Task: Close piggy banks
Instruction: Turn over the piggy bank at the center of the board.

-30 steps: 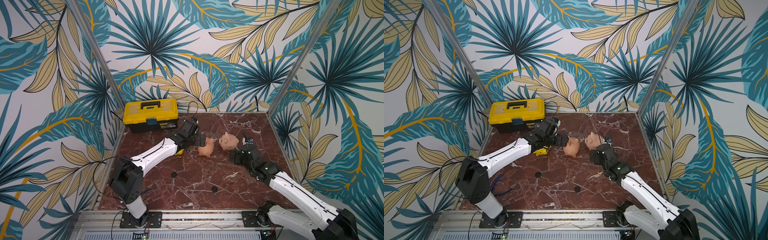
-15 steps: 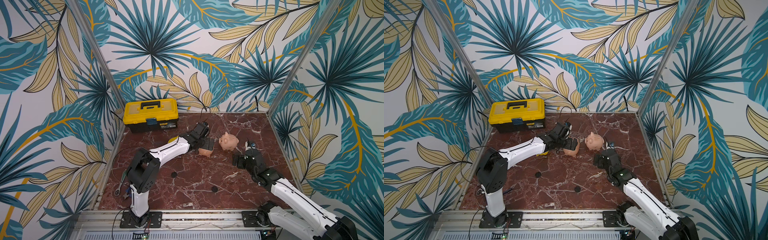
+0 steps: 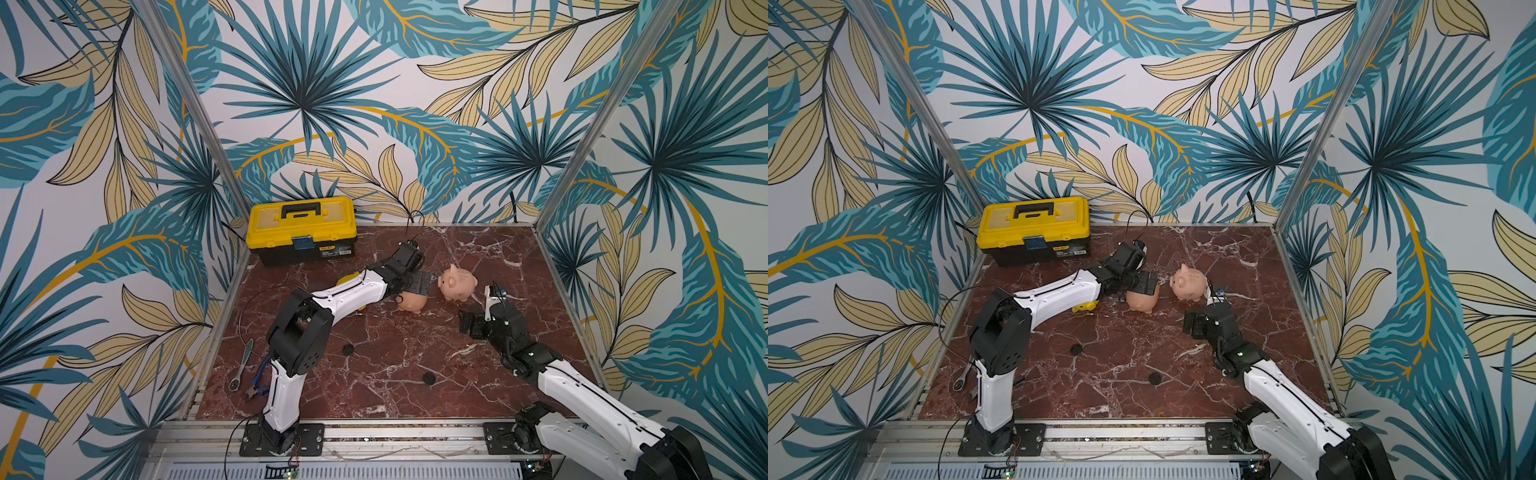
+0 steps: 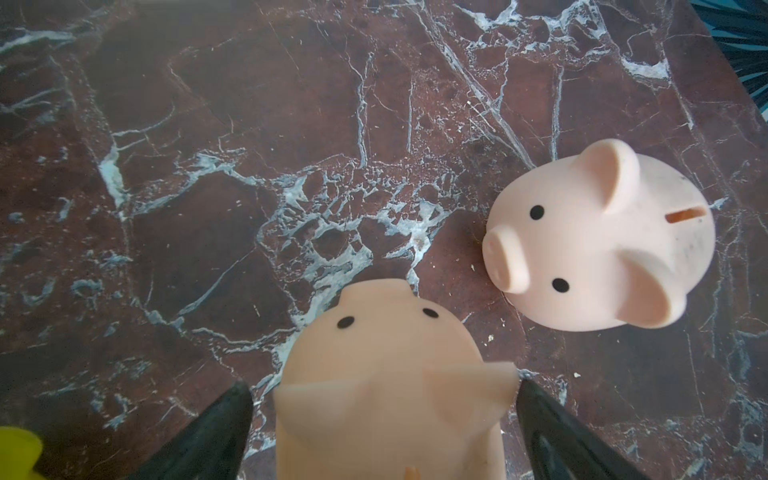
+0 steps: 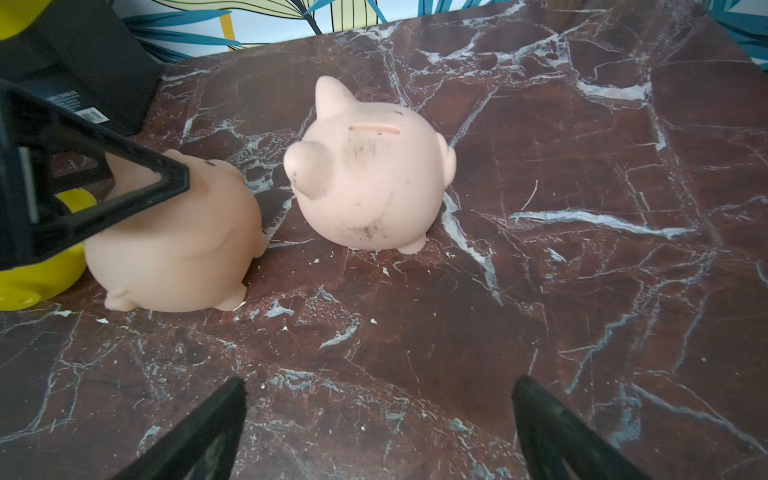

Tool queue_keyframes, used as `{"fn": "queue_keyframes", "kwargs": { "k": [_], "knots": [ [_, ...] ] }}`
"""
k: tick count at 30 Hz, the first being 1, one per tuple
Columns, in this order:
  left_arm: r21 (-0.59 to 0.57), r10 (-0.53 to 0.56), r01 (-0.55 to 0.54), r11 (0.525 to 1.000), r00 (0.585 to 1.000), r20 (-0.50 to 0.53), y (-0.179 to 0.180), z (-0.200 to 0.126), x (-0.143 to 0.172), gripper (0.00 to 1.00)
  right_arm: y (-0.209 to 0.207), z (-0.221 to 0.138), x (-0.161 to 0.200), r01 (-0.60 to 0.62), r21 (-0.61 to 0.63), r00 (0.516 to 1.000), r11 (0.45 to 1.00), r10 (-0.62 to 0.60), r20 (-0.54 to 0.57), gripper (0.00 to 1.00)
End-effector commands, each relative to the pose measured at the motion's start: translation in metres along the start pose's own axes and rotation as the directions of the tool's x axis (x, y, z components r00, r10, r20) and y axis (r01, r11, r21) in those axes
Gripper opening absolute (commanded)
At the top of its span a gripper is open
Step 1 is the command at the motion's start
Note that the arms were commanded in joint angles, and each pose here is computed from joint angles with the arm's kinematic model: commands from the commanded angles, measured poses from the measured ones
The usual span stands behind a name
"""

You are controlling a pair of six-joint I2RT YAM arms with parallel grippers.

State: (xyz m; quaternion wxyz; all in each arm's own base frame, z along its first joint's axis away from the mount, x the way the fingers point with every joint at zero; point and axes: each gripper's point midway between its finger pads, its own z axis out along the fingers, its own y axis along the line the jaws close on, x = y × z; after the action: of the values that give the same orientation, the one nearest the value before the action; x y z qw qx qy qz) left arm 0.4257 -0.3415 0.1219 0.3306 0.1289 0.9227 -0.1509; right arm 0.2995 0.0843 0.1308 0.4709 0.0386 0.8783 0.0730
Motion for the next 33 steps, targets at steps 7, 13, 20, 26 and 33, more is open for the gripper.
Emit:
{"fn": "queue_keyframes", "kwargs": {
  "k": [7, 13, 20, 26, 33],
  "knots": [
    [-0.006, 0.016, -0.016, 1.0, 0.999, 0.036, -0.006, 0.011, -0.016, 0.99, 0.008, 0.009, 0.001, 0.005, -0.042, 1.0, 0.999, -0.005, 0.007, 0.99],
    [-0.014, 0.019, -0.018, 1.0, 0.999, 0.035, -0.005, 0.014, -0.016, 1.0, 0.008, 0.013, 0.003, -0.001, -0.04, 1.0, 0.999, 0.001, -0.002, 1.0],
    [-0.021, 0.021, -0.02, 1.0, 0.999, 0.033, -0.004, 0.018, -0.016, 0.95, 0.005, 0.015, 0.004, -0.01, -0.033, 1.0, 0.999, 0.01, -0.009, 1.0],
    [0.0, 0.014, -0.014, 1.0, 0.999, 0.044, -0.008, 0.01, -0.02, 0.79, 0.002, 0.015, 0.002, -0.021, -0.023, 1.0, 1.0, 0.02, -0.007, 0.99],
    [0.051, -0.011, 0.008, 0.999, 0.998, 0.055, -0.015, -0.012, -0.023, 0.76, 0.003, 0.016, 0.004, -0.027, -0.037, 1.0, 0.999, 0.027, -0.015, 0.99]
  ]
}}
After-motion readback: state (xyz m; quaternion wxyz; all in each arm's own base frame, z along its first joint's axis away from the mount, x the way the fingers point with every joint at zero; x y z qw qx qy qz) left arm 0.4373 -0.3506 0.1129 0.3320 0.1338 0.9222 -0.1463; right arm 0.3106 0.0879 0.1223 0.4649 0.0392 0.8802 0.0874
